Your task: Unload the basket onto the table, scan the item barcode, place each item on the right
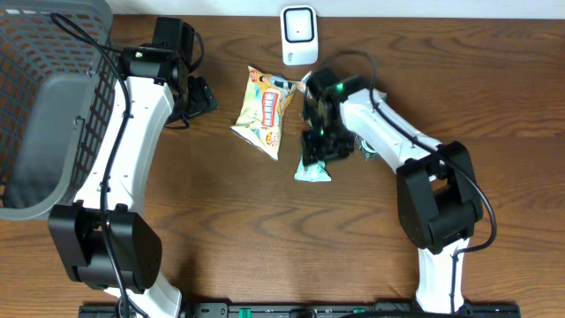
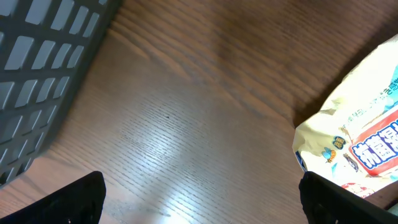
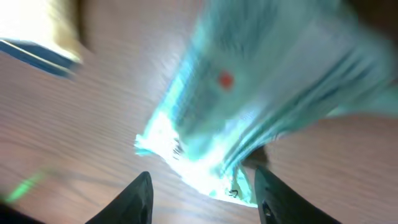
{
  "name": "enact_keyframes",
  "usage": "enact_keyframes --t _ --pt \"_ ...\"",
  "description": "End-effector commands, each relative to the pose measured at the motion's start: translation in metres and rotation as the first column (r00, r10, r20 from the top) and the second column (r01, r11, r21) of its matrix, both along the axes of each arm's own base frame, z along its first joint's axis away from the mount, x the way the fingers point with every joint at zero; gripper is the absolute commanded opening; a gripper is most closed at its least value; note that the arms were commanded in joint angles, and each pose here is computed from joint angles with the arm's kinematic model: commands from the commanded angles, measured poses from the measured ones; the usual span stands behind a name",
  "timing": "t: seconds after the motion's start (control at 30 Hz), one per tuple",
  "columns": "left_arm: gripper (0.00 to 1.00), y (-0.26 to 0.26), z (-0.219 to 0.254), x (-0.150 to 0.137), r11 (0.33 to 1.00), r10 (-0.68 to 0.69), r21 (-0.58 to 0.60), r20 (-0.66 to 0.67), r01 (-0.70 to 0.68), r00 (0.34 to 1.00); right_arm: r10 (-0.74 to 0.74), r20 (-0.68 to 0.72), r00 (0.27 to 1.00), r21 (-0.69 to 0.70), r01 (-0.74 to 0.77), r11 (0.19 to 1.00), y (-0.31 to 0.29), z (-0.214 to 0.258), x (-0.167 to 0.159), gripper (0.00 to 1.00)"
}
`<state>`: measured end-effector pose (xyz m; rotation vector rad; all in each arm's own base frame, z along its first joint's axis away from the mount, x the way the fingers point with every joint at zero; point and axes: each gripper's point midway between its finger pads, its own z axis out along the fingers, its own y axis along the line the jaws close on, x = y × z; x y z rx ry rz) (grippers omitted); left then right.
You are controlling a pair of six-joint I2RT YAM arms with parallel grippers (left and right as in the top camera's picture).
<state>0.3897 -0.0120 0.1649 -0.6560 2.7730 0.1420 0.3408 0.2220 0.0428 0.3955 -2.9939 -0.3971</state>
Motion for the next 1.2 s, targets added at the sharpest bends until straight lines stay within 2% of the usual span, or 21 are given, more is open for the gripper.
enact_keyframes --t 0.0,0.1,0.13,0.17,0.23,0.33,0.57,0.8,0.9,0.93,1.0,1.1,1.17 --pt "0.98 0.004 0.003 0.0 1.0 -0.01 0.016 0.003 0.01 1.0 -0.025 0.058 0.998 0.042 0.023 0.999 -0.001 0.025 0.026 0.51" --pt "0.98 0.004 0.003 0.0 1.0 -0.01 0.016 0.003 0.01 1.0 -0.064 0.064 0.996 0.046 0.061 0.997 -0.014 0.036 0.037 0.56" --pt "0.97 0.004 0.003 0.0 1.0 -0.01 0.016 0.003 0.01 1.0 -0.111 0.049 0.993 0.035 0.109 0.993 -0.025 0.035 0.04 0.66" --pt "0.98 0.004 0.003 0.0 1.0 -0.01 0.016 0.003 0.01 1.0 -0.138 0.039 0.99 0.031 0.136 0.99 -0.03 0.034 0.04 0.7" --pt "0.97 0.004 0.003 0.0 1.0 -0.01 0.016 0.003 0.01 1.0 -0.209 -0.005 0.978 0.022 0.209 0.978 -0.045 0.026 0.039 0.7" --pt "0.98 0.004 0.003 0.0 1.0 -0.01 0.016 0.003 0.01 1.0 -0.216 -0.032 0.976 0.018 0.216 0.976 -0.049 0.012 0.031 0.69" --pt "0.98 0.004 0.003 0.0 1.0 -0.01 0.016 0.003 0.01 1.0 -0.208 -0.116 0.971 0.257 0.231 0.938 -0.012 -0.011 0.021 0.67" --pt "0.98 0.004 0.003 0.0 1.0 -0.01 0.016 0.003 0.01 1.0 -0.245 -0.133 0.96 0.263 0.273 0.925 -0.012 -0.032 0.015 0.61" --pt "0.98 0.004 0.003 0.0 1.0 -0.01 0.016 0.003 0.01 1.0 -0.252 -0.115 0.961 0.27 0.274 0.923 -0.013 -0.043 0.014 0.54" --pt "0.98 0.004 0.003 0.0 1.0 -0.01 0.016 0.003 0.01 1.0 -0.263 -0.104 0.959 0.256 0.281 0.925 -0.015 -0.047 0.016 0.48" --pt "0.98 0.004 0.003 0.0 1.0 -0.01 0.016 0.003 0.01 1.0 -0.268 -0.091 0.959 0.245 0.282 0.927 -0.018 -0.049 0.018 0.25" --pt "0.98 0.004 0.003 0.0 1.0 -0.01 0.016 0.003 0.01 1.0 -0.272 -0.096 0.957 0.272 0.288 0.918 -0.017 -0.043 0.022 0.23" --pt "0.98 0.004 0.003 0.0 1.0 -0.01 0.016 0.003 0.01 1.0 -0.269 -0.105 0.957 0.312 0.288 0.905 -0.012 -0.036 0.026 0.1"
